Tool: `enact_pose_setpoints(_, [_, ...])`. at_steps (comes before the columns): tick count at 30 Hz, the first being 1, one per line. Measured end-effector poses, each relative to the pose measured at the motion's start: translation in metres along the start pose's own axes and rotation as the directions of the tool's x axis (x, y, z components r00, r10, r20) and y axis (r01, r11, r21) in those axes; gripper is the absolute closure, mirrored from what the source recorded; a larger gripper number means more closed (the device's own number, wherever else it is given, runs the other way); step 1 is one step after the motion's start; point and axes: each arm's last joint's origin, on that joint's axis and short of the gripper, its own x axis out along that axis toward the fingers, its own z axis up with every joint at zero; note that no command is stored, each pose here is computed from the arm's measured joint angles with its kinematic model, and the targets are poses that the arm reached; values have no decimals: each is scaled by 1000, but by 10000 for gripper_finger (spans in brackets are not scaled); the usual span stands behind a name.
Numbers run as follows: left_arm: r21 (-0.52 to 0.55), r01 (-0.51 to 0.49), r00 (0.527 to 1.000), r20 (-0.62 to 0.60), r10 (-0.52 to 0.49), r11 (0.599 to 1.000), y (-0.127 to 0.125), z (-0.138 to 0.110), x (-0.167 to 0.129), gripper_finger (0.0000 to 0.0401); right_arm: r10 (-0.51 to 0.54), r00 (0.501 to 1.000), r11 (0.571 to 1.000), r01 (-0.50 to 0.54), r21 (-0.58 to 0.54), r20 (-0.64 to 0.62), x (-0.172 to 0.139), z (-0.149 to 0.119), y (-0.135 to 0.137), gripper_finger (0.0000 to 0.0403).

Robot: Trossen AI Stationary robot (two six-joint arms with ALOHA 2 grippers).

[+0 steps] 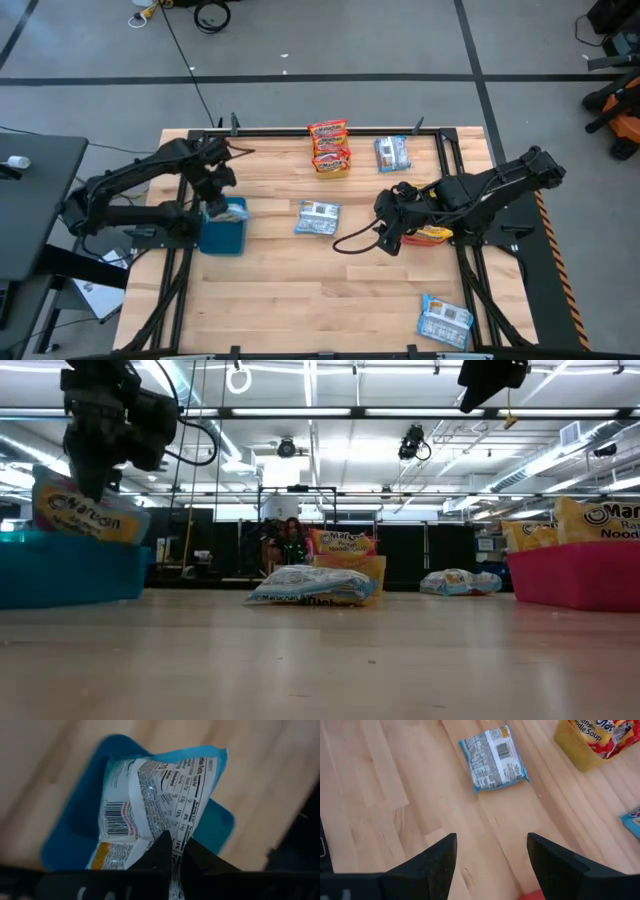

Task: Sort Maruchan noodles
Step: Put the bottom left blue noodle pack into the blue bin

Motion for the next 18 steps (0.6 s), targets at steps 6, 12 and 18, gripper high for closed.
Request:
enact_pose_setpoints(6, [-94, -133, 990, 24, 135, 987, 18, 7, -1, 373, -4, 1000, 1000, 4, 6, 5, 1, 2, -2, 157])
enact_pose_setpoints(12, [-120, -135, 989, 50, 141, 984, 28, 14, 0, 371, -3, 1000, 1000, 3, 18, 7, 1, 3, -2, 157])
enact_pose_setpoints(18, [-53, 76, 994, 78, -71, 996, 31, 19, 4, 382, 10, 1000, 998, -11, 57, 20, 1, 4, -1, 157])
